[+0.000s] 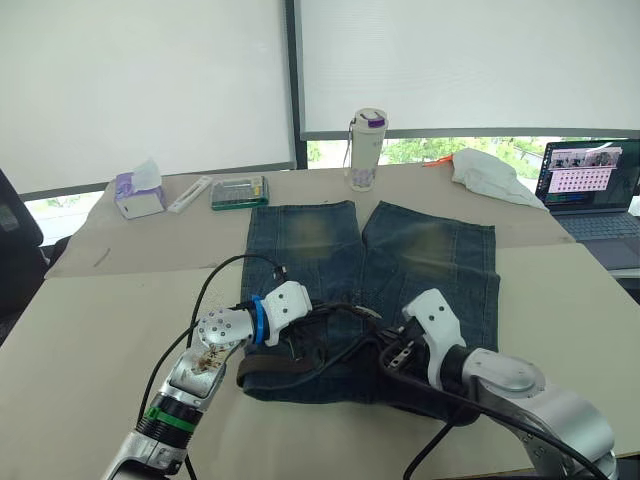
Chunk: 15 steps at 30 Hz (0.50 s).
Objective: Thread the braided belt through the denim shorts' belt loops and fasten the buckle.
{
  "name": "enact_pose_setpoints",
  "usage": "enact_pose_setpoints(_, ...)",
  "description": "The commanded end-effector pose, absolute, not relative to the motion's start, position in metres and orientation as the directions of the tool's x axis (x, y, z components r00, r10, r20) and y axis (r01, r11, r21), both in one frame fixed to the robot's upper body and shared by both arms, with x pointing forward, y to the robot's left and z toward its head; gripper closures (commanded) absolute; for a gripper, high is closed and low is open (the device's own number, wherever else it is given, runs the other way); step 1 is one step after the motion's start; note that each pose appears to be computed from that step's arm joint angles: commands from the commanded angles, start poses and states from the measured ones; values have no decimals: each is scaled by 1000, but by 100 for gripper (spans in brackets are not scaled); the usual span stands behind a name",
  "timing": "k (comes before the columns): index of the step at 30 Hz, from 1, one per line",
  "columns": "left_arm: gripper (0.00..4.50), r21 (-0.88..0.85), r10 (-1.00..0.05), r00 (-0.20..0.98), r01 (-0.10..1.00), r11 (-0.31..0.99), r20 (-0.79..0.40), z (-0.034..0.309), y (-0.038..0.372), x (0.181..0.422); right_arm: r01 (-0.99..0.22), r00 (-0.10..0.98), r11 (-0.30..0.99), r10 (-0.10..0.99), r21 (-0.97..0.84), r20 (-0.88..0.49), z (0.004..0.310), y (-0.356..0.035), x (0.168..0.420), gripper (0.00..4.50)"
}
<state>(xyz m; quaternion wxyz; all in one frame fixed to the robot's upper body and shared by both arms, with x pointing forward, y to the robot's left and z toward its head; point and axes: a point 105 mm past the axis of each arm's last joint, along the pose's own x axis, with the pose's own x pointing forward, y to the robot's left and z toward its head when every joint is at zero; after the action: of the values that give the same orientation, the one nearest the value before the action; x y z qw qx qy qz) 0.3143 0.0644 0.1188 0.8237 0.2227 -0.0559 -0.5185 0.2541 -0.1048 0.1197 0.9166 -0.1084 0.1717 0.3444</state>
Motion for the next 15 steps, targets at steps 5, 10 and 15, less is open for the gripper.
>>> enact_pose_setpoints(5,450,473,-879,468,797,375,-92,137,66,319,-688,699,718,615,-108,-365,125,-103,250,446)
enact_pose_setpoints(10,450,482,-894,438,807,342,-99,136,59,311,-679,709,727,614,-100,-346,128,-103,253,446)
enact_pose_setpoints(15,450,493,-911,394,821,289,-121,131,51,306,-683,711,723,624,-106,-325,133,-99,256,446)
